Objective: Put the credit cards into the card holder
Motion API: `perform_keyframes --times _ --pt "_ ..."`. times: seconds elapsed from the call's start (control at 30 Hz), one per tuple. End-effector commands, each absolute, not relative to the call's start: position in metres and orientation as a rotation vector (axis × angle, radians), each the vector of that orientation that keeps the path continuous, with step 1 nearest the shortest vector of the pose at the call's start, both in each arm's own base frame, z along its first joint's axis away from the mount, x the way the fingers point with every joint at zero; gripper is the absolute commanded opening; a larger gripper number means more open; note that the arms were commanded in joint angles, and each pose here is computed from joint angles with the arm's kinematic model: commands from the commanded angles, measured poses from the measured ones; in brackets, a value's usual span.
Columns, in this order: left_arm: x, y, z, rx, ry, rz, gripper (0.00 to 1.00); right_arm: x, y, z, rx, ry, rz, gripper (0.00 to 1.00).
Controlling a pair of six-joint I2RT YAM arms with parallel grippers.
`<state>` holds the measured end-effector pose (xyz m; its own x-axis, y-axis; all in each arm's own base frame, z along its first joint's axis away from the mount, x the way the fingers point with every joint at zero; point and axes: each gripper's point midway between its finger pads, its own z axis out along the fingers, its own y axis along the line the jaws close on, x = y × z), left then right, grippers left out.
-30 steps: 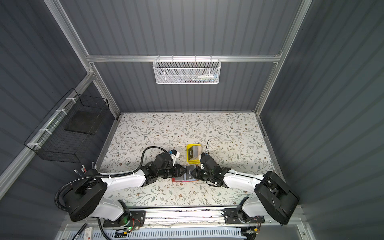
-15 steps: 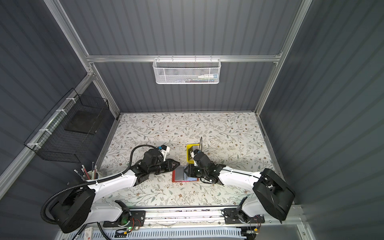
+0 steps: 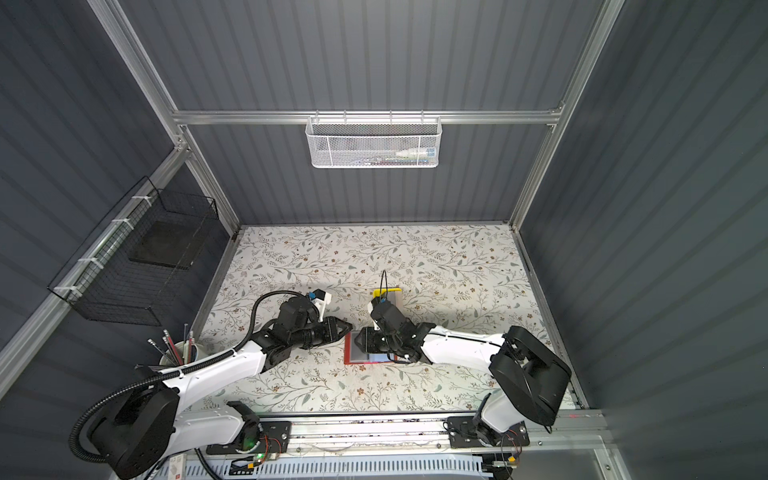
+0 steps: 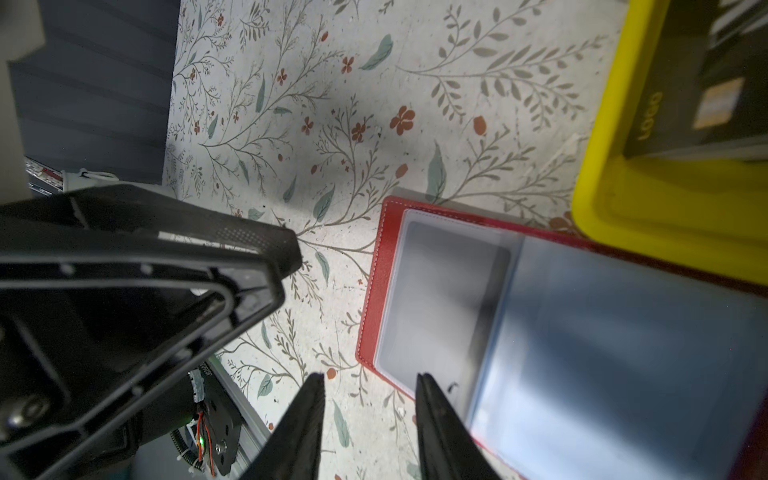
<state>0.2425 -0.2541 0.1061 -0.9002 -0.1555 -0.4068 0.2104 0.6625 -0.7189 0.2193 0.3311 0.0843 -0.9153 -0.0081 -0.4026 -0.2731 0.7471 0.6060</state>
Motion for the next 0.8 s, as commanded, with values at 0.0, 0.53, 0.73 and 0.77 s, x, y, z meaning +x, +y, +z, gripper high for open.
perform_keyframes --times 0.0,0.53,0.73,0.77 --pt "0.239 -0.255 0.111 0.098 2.435 -1.142 0.29 0.229 0.319 0.096 -0.214 2.539 0.9 0.39" --pt "0.269 -0.289 0.121 0.231 2.417 -1.184 0.3 0.278 0.236 0.116 -0.079 2.515 0.658 0.55" --pt "0.28 -0.302 0.124 0.274 2.408 -1.202 0.29 0.293 0.227 0.116 -0.067 2.512 0.63 0.66" --pt "0.282 -0.304 0.124 0.279 2.407 -1.207 0.29 0.295 0.226 0.116 -0.065 2.51 0.633 0.68"
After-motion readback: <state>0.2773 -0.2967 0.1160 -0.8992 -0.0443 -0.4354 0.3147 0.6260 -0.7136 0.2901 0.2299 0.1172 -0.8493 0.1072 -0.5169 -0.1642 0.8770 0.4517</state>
